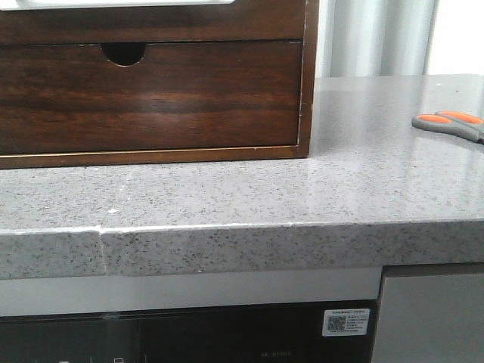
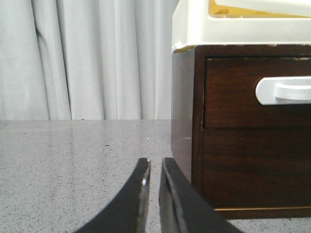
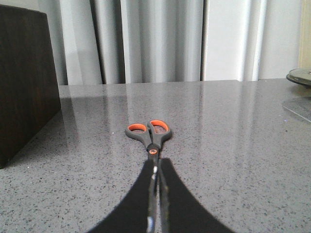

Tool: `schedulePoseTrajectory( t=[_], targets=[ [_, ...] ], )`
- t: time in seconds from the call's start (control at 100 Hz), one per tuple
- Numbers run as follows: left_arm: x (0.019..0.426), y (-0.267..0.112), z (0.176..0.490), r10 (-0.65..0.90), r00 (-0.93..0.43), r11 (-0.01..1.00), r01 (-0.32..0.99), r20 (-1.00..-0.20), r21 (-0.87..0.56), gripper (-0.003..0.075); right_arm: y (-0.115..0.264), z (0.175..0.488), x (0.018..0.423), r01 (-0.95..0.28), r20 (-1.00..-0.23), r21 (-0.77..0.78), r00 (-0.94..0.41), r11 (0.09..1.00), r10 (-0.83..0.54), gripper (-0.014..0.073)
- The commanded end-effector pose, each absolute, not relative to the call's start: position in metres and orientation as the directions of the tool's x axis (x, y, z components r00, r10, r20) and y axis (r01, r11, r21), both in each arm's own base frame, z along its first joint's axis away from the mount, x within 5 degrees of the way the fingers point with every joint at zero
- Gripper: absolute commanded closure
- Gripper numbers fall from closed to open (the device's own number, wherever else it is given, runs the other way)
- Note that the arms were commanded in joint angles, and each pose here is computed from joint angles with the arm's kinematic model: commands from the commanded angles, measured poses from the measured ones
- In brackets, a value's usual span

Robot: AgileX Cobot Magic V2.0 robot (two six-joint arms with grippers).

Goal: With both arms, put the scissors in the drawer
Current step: 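Grasp the white drawer handle with the left gripper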

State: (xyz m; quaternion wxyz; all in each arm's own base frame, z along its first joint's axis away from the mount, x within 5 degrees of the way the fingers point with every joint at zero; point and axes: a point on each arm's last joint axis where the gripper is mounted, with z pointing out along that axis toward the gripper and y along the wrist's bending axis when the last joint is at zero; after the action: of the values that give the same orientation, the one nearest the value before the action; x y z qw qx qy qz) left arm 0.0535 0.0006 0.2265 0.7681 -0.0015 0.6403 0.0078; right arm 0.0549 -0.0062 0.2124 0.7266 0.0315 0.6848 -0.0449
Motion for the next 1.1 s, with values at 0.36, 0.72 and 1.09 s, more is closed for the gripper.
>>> schedulePoseTrajectory(
  t=[0.36,0.72,1.09],
  targets=[
    [0.053,0.001,0.331,-0.006,0.238,1.000,-0.015,-0.971,-0.010,0.0717,-0.007,0.310,0.070,0.116,-0.984,0.143,-0.092,0.983,0.154,0.0711],
    [0.080,0.001,0.329,0.001,0.152,1.000,-0.016,-0.988,-0.002,0.0465,-0.008,0.312,0.097,0.116,-0.964,0.152,-0.203,0.982,0.173,0.0711],
    [0.114,-0.019,0.334,0.386,0.298,0.903,0.073,-0.873,0.424,0.0329,-0.007,0.306,0.095,0.119,-0.944,0.149,-0.277,0.982,0.177,0.0711]
  ],
)
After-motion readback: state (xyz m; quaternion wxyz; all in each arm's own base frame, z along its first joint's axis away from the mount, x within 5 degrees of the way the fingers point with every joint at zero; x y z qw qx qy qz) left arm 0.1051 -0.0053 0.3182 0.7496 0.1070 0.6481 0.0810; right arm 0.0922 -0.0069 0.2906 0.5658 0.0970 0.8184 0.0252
